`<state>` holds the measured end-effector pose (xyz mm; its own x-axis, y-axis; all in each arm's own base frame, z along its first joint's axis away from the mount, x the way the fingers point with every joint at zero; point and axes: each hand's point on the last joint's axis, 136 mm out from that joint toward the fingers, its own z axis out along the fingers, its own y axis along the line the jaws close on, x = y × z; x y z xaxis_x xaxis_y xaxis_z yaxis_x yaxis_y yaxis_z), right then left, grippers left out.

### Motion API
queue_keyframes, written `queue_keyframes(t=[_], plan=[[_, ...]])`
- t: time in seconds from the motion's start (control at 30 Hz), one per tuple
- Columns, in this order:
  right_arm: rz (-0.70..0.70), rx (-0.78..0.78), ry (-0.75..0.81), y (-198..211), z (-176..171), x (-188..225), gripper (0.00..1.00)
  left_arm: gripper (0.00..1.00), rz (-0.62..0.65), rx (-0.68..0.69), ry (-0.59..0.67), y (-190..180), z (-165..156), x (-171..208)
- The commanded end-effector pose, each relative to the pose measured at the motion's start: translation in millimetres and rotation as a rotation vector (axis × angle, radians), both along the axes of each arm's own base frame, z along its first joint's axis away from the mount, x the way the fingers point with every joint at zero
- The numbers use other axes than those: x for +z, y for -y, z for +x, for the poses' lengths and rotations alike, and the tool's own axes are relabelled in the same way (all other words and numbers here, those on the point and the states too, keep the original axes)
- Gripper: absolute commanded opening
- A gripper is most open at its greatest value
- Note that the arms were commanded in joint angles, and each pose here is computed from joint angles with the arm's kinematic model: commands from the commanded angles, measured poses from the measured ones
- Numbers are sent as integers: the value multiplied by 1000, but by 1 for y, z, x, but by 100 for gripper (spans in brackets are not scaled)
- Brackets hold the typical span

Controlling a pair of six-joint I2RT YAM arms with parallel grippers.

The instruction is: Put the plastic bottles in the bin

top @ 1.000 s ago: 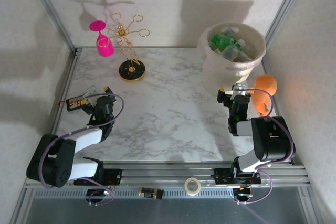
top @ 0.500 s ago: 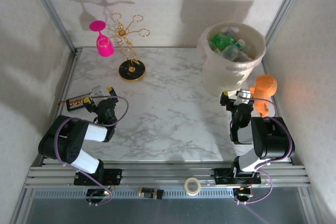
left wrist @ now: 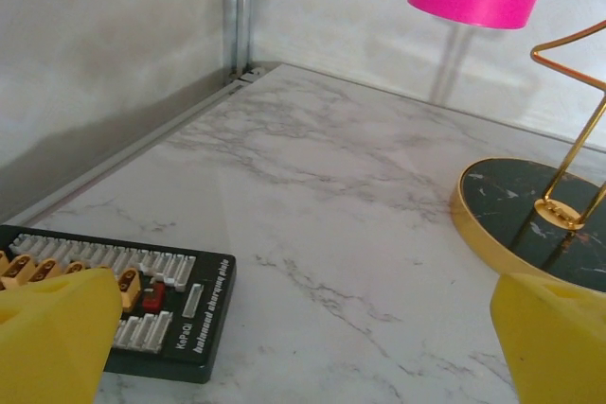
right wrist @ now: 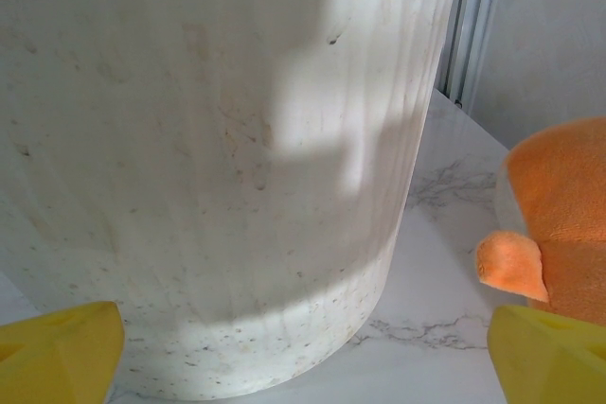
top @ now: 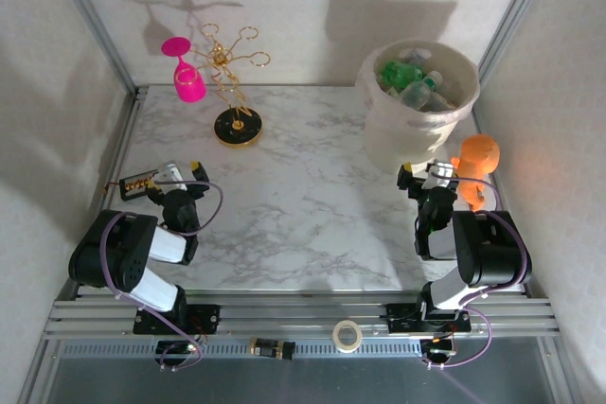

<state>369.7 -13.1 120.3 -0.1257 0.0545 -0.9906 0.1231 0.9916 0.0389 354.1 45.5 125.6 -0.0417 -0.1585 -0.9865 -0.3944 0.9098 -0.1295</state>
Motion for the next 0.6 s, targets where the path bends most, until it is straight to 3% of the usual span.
queue_keyframes(t=[0.0,0.57], plan=[[5,3,30,0,1,6,99,100,-19,-31,46,6,6,10],[3,8,27,-1,1,6,99,100,-20,-32,40,6,6,8]])
